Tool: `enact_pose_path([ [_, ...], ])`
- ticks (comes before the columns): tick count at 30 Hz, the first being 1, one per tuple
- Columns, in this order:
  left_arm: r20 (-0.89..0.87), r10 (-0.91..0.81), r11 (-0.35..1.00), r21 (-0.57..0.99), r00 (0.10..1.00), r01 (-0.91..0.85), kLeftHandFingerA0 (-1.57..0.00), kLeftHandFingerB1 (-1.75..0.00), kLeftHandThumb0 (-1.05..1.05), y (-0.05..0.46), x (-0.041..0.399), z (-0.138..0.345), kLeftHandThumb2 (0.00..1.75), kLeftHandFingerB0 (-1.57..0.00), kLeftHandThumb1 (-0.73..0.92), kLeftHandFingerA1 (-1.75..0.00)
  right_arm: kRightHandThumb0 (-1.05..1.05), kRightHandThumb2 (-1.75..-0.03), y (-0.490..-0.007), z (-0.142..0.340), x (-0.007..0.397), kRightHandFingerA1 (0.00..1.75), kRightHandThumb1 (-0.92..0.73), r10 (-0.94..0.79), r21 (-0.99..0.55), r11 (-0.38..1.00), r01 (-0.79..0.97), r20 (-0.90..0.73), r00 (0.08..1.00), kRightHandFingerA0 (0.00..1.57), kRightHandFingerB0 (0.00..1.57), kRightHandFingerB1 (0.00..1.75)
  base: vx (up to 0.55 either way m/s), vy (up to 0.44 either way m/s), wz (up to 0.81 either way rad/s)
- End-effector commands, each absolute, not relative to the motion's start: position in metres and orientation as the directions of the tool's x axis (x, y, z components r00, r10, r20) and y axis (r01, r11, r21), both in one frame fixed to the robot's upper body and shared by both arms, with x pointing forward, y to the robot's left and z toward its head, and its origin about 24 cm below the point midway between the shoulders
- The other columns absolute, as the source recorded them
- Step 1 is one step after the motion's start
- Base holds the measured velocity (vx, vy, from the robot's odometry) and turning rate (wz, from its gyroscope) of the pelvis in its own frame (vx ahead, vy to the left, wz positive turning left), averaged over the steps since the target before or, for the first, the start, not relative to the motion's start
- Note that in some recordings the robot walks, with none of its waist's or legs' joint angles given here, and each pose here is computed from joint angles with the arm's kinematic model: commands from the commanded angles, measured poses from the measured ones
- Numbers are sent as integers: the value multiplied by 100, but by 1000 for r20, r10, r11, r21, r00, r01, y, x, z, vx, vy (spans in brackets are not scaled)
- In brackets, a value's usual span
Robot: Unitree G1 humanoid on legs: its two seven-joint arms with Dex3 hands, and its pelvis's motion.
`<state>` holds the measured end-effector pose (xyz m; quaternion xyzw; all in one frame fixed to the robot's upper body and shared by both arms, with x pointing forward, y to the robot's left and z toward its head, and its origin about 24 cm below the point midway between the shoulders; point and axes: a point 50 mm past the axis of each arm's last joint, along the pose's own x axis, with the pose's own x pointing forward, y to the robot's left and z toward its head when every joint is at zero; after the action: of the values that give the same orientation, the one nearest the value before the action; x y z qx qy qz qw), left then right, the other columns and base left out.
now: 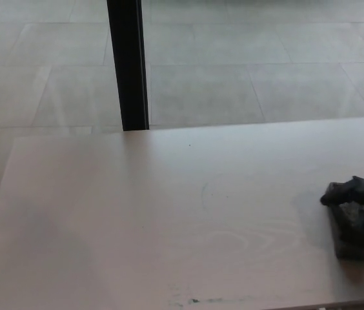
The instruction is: The robot uses its right hand to hold the eraser kept in the middle of the desk and use it to wipe the desk by swiping its surface twice
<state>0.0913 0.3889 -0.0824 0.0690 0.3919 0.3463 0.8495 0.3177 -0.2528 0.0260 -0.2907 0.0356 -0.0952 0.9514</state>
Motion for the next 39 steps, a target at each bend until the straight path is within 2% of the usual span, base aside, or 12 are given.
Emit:
enact_pose_path([
  [1, -598, 657, 742, 402, 459, -537, -79, -68, -51, 393, 89, -79, 91, -64, 50, -79, -42, -102, -307, 5, 290, 138, -58, -387, -594, 773, 224, -162, 908, 119, 93, 122, 0, 0, 0],
  [2, -598, 659, 740, 404, 457, -538, -79, -69, -52, 393, 89, -79, 91, -64, 50, -80, -32, -77, -312, 9, 289, 175, -68, -404, -588, 768, 255, -136, 905, 93, 66, 163, 0, 0, 0],
  [4, -599, 658, 739, 397, 456, -544, -78, -69, -52, 394, 89, -78, 91, -63, 50, -80, -33, -75, -317, 12, 289, 175, -71, -416, -601, 755, 262, -130, 900, 91, 66, 156, 0, 0, 0],
  [5, -596, 667, 729, 401, 446, -554, -81, -71, -53, 394, 89, -78, 89, -68, 49, -81, -45, -97, -321, 14, 289, 139, -55, -419, -604, 754, 256, -144, 896, 119, 88, 121, 0, 0, 0],
  [8, -595, 670, 726, 398, 444, -561, -80, -70, -51, 393, 91, -78, 91, -66, 51, -81, -45, -101, -315, 11, 289, 138, -56, -410, -587, 766, 263, -131, 903, 119, 92, 121, 0, 0, 0],
  [9, -592, 669, 729, 405, 449, -552, -80, -69, -51, 392, 94, -78, 91, -66, 51, -80, -34, -78, -309, 10, 292, 175, -72, -401, -583, 771, 255, -133, 907, 90, 68, 152, 0, 0, 0],
  [10, -596, 665, 732, 399, 450, -553, -80, -70, -52, 392, 95, -79, 91, -67, 51, -81, -44, -100, -304, 9, 294, 137, -54, -383, -580, 777, 243, -131, 914, 117, 90, 120, 0, 0, 0],
  [13, -599, 648, 747, 377, 471, -548, -77, -69, -50, 391, 97, -79, 92, -62, 52, -81, -41, -100, -289, 7, 297, 135, -52, -335, -599, 772, 213, -98, 937, 119, 96, 120, 0, 0, 0],
  [14, -596, 652, 745, 389, 468, -542, -77, -69, -50, 391, 97, -79, 93, -62, 51, -80, -35, -76, -284, 6, 299, 175, -70, -324, -589, 784, 199, -115, 939, 92, 67, 158, 0, 0, 0],
  [17, -598, 656, 737, 380, 460, -558, -76, -68, -49, 392, 98, -78, 93, -58, 51, -80, -33, -79, -265, 4, 305, 175, -70, -252, -561, 815, 144, -119, 960, 90, 66, 161, 0, 0, 0],
  [22, -588, 662, 740, 417, 465, -527, -80, -70, -52, 391, 99, -78, 92, -67, 51, -81, -33, -65, -224, 3, 313, 175, -72, -105, -579, 815, 14, -123, 987, 94, 76, 127, 0, 0, 0],
  [39, -589, 658, 742, 398, 470, -539, -80, -68, -53, 392, 105, -76, 92, -64, 51, -80, -36, -80, -104, -9, 299, 163, -71, 259, -561, 774, -294, -145, 955, 80, 72, 124, 0, 0, 0],
])
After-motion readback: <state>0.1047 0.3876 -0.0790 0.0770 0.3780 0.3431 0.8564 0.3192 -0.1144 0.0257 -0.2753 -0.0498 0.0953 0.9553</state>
